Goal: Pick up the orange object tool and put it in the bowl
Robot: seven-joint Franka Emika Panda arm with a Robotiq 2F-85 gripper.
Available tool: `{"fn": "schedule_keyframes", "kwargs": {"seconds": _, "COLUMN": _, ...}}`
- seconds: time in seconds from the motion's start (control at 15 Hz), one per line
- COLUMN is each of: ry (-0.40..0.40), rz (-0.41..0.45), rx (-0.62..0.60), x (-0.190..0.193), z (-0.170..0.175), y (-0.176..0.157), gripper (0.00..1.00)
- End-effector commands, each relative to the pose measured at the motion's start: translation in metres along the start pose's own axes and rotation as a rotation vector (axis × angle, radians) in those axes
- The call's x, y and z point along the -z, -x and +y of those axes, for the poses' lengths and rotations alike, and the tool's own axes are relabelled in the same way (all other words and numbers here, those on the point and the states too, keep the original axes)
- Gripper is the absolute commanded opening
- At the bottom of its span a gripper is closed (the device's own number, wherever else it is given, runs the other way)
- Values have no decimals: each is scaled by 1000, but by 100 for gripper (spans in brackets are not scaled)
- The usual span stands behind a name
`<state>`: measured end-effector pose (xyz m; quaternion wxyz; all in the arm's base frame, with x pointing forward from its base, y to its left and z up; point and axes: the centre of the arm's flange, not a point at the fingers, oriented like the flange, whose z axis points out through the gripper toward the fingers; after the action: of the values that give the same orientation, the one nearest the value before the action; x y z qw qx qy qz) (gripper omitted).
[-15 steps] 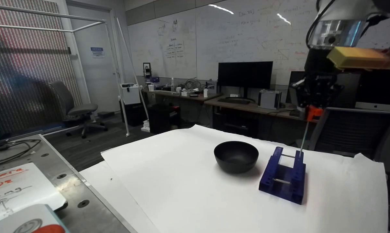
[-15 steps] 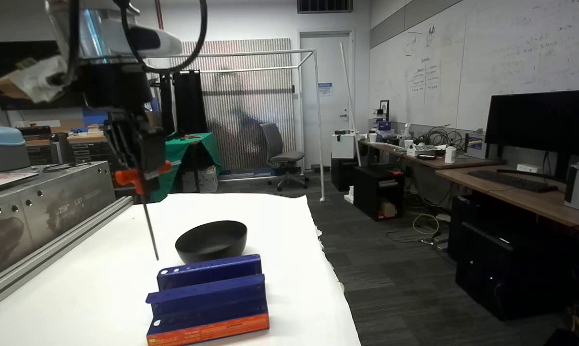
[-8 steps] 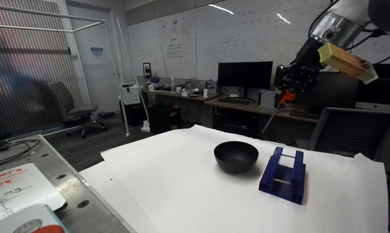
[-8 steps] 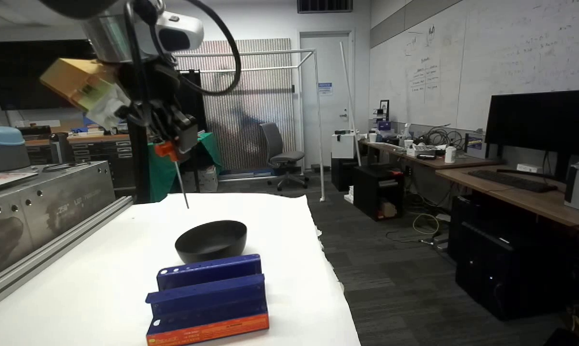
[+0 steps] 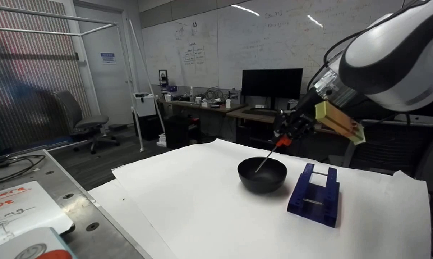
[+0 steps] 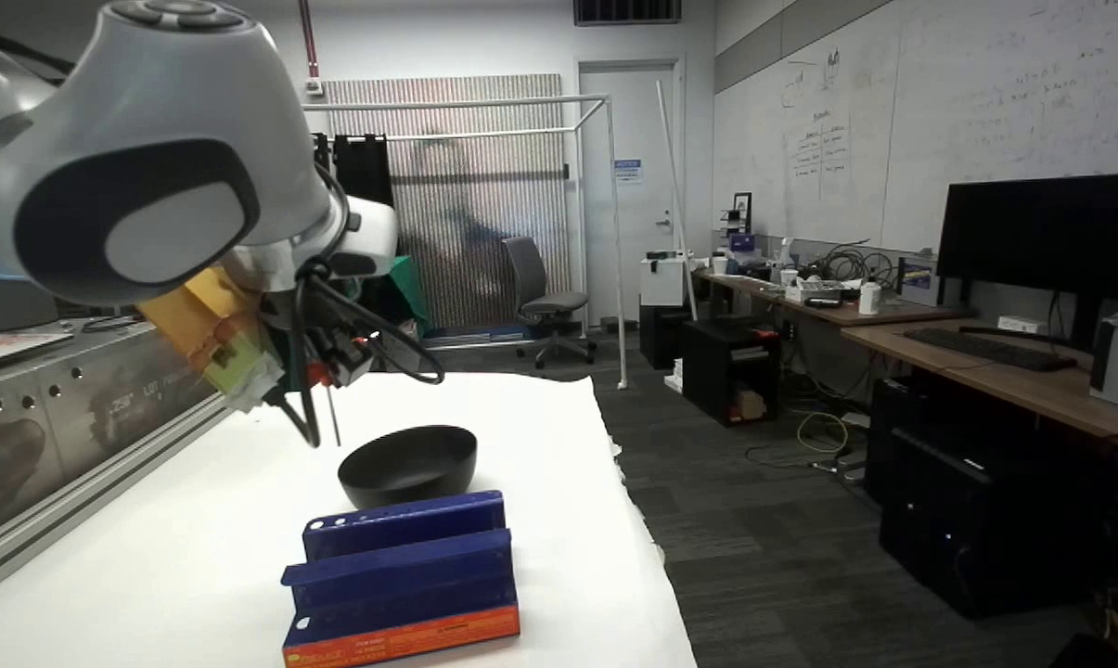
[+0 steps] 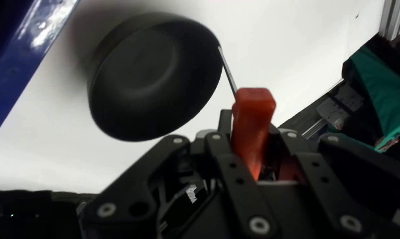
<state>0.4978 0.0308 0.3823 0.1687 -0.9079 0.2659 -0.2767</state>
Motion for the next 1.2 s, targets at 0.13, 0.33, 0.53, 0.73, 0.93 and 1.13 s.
{"fn": "schedule_keyframes", "kwargs": {"seconds": 0.13, "ry": -56, "rz": 8, "rx": 33, "x": -53, "z": 2, "y": -13, "gripper": 5}}
{"fn": "schedule_keyframes", "kwargs": {"seconds": 0.33, "ry": -46, "rz": 39, "rx": 36, "x": -55, "z": 12, "y": -26, "gripper": 5}}
{"fn": "schedule_keyframes", "kwargs": {"seconds": 0.53, "ry": -35, "rz": 54, "rx": 17, "x": -59, "z": 29, "y": -40, "gripper": 5}}
{"fn": "schedule_keyframes", "kwargs": {"seconds": 0.73, "ry": -6, "rz": 61, "rx": 4, "x": -72, "z": 46, "y": -46, "gripper": 5}}
{"fn": "schedule_keyframes", "kwargs": {"seconds": 0.93, "ry": 19, "rz": 28, "rx": -10, "x": -94, "z": 63, "y": -43, "gripper": 42}}
{"fn": "schedule_keyframes", "kwargs": {"seconds": 1.13, "ry": 47, "rz": 3, "rx": -13, "x": -108, "z": 74, "y": -40, "gripper": 53}}
